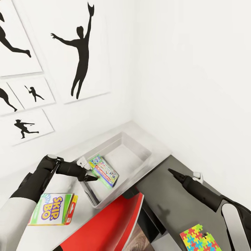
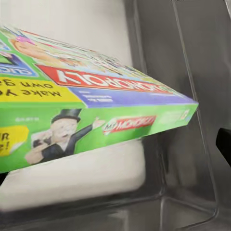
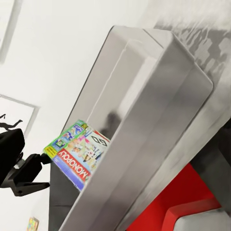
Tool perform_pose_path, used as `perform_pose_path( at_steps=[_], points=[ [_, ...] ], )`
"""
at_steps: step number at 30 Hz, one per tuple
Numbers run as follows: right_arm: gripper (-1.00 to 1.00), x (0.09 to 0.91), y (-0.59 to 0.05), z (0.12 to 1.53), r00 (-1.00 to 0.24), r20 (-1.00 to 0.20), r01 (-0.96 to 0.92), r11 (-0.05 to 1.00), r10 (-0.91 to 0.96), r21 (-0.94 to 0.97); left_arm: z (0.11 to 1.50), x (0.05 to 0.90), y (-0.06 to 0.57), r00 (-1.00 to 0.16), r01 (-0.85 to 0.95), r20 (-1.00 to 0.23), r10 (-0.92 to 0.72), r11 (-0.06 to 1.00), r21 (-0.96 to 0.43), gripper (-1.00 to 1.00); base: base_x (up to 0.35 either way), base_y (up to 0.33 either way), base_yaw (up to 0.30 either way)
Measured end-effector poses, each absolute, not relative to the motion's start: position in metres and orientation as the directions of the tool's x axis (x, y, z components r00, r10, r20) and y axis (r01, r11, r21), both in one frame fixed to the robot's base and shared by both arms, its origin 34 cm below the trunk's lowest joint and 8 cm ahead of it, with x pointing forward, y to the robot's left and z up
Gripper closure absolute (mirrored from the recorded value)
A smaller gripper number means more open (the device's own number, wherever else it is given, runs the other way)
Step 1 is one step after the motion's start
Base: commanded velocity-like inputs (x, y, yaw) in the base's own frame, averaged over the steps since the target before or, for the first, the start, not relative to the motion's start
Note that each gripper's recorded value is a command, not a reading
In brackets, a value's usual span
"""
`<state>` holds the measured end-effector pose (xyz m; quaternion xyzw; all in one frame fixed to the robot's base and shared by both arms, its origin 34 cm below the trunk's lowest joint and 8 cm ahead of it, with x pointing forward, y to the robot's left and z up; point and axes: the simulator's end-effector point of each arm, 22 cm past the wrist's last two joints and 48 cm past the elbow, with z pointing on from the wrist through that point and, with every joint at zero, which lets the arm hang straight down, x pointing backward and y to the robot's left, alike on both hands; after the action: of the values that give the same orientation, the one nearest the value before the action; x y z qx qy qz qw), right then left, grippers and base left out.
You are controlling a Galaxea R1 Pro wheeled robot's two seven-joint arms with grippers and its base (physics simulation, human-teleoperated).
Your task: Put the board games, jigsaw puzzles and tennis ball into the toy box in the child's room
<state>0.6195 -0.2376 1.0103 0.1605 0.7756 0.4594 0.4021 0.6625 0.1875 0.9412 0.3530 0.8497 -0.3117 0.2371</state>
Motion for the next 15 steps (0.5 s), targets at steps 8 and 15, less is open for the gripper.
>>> perform_pose_path(
  at_steps=[8,15],
  points=[
    [-1.00,0.620,-0.238,1.010,-0.624,-0.477,-0.121,0.527,0.619,0.841,0.951,0.663,0.195,-0.625,0.757,-0.633,0.457,0.551,-0.350,-1.00,0.000,0.000,0.000],
    [-1.00,0.620,-0.238,1.010,-0.625,-0.478,-0.121,0.529,0.617,0.840,1.002,0.649,0.223,-0.572,0.806,-0.679,0.460,0.466,-0.364,-1.00,0.000,0.000,0.000]
  ],
)
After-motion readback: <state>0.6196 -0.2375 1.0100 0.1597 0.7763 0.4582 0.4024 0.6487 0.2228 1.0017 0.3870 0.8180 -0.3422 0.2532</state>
